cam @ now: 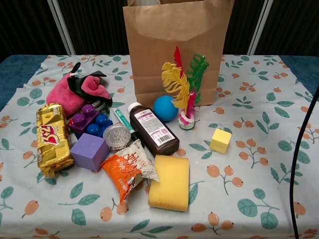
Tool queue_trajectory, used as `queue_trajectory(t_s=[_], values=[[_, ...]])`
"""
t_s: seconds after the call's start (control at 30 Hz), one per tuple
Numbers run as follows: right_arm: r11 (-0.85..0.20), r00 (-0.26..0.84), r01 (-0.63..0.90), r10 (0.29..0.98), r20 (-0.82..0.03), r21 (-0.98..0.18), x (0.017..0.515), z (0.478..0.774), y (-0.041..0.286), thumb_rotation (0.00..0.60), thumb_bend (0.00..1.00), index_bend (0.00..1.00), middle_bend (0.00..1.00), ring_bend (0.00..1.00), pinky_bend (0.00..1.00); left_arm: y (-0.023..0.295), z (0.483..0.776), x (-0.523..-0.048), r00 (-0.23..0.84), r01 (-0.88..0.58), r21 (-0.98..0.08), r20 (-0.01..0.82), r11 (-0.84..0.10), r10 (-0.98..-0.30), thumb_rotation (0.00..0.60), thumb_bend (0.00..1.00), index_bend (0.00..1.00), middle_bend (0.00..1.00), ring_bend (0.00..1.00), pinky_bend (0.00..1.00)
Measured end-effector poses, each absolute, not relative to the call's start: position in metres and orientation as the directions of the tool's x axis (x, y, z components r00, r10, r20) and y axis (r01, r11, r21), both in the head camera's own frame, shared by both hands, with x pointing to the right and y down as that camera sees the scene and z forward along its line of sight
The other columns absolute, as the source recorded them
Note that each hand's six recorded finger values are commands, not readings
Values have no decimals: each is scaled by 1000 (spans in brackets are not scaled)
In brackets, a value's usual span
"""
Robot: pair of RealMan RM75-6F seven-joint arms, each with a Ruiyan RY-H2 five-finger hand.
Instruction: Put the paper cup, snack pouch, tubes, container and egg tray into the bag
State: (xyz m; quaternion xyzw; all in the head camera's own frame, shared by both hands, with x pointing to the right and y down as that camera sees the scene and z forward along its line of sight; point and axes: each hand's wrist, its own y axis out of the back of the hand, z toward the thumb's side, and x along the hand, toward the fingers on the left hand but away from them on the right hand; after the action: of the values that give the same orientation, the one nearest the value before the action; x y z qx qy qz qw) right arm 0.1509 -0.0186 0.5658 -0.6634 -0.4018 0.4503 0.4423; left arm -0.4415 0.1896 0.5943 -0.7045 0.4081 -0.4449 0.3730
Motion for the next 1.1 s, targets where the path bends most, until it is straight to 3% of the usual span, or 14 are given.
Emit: queue_trajectory(t_s=[0.37,0.63,0.9,1.1], values=[[-257,286,272,942,-177,-927,156,530,-10,600,59,199,213,83,117,188,592,-443,266,-245,-892,316,-381,-911,600,30,97,144,109,259],[-345,356,202,898,-259,-917,196,502,46,600,10,276,242,83,116,189,596,-442,267,-244,-889,323,-388,-908,600,31,97,144,109,260],[-501,412,81,804,-429,-862,223,546,113,600,9,281,250,92,130,193,594,-444,258,-237,-895,318,-379,-912,600,31,97,144,109,259],[-593,479,28,715,-509,-805,205,586,145,600,10,281,250,92,135,198,591,-451,236,-227,-897,327,-379,-915,600,31,97,144,109,259]])
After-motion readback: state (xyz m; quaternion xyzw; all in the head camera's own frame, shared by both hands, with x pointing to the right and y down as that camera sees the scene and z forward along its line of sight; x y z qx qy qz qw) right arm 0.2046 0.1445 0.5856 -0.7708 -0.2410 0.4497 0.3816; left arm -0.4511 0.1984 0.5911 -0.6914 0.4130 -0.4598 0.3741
